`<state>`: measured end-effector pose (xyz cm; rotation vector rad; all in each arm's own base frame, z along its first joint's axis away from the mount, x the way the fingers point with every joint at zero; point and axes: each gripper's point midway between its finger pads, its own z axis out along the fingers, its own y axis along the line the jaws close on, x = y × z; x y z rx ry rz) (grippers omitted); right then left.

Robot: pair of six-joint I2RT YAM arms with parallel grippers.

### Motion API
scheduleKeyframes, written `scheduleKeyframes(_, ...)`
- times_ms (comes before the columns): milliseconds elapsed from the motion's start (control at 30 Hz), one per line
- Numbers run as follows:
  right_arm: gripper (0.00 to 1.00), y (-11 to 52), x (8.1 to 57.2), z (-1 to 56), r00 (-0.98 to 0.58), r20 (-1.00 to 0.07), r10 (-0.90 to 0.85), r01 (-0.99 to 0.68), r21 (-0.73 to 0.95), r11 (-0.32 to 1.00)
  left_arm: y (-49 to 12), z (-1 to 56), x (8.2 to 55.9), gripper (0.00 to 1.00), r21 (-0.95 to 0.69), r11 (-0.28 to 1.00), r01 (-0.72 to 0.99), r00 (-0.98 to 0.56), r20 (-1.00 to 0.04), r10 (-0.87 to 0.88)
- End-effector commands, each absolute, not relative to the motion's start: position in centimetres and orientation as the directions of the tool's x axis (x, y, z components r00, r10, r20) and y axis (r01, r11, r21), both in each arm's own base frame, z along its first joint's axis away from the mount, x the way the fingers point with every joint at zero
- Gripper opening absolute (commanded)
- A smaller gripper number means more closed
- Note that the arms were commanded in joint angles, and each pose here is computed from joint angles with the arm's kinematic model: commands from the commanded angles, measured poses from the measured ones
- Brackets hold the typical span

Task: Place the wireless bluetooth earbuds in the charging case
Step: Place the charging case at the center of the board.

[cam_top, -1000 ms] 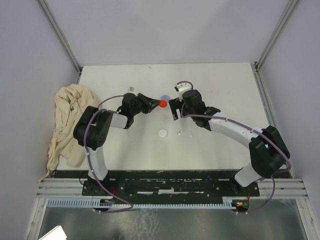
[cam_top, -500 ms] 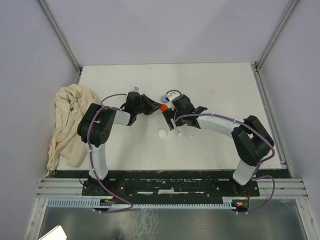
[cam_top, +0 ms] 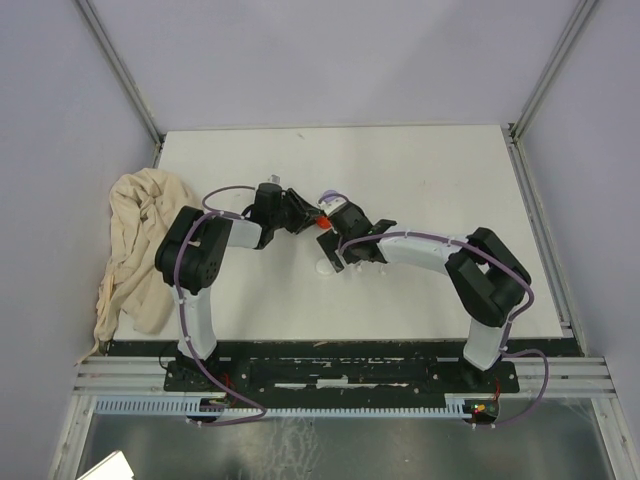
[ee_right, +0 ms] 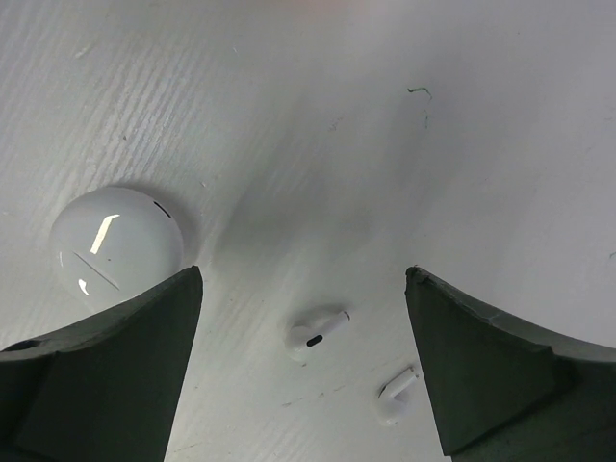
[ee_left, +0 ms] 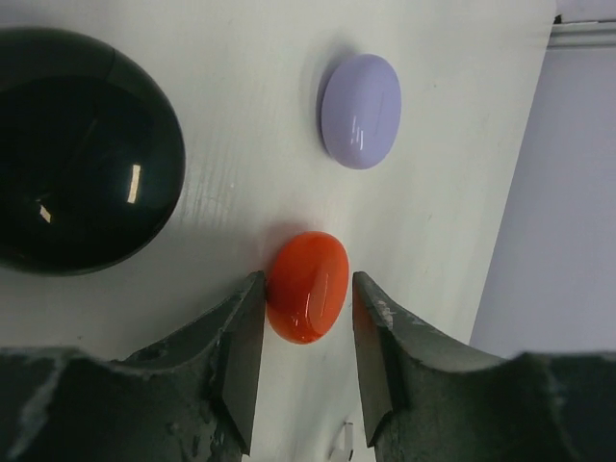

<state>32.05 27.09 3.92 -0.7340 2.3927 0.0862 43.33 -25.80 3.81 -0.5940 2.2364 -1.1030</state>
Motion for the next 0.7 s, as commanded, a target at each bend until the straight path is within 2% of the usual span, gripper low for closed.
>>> scheduleKeyframes(0, 0.94, 27.6, 32.9, 4.9, -0.627, -0.604, -0.492, -0.509, -0.161, 0.846, -25.7, 6.2, 44.1, 0.50, -0.796, 0.604, -0.052, -0.721, -0.389, -0.574)
scheduleKeyframes(233, 0.94, 28.5, 31.9, 4.4, -0.620, -0.587, -0.522, -0.533, -0.174, 0.828, -23.7, 8.4, 43.5, 0.58, -0.739, 0.672, -0.045, -0.683, -0.468, -0.560)
scheduleKeyframes(667, 0.94, 31.4, 30.7, 3.9, -0.589, -0.582, -0.560, -0.578, -0.180, 0.796, -18.1, 13.1, 39.5, 0.59, -0.762, 0.646, -0.041, -0.575, -0.511, -0.639)
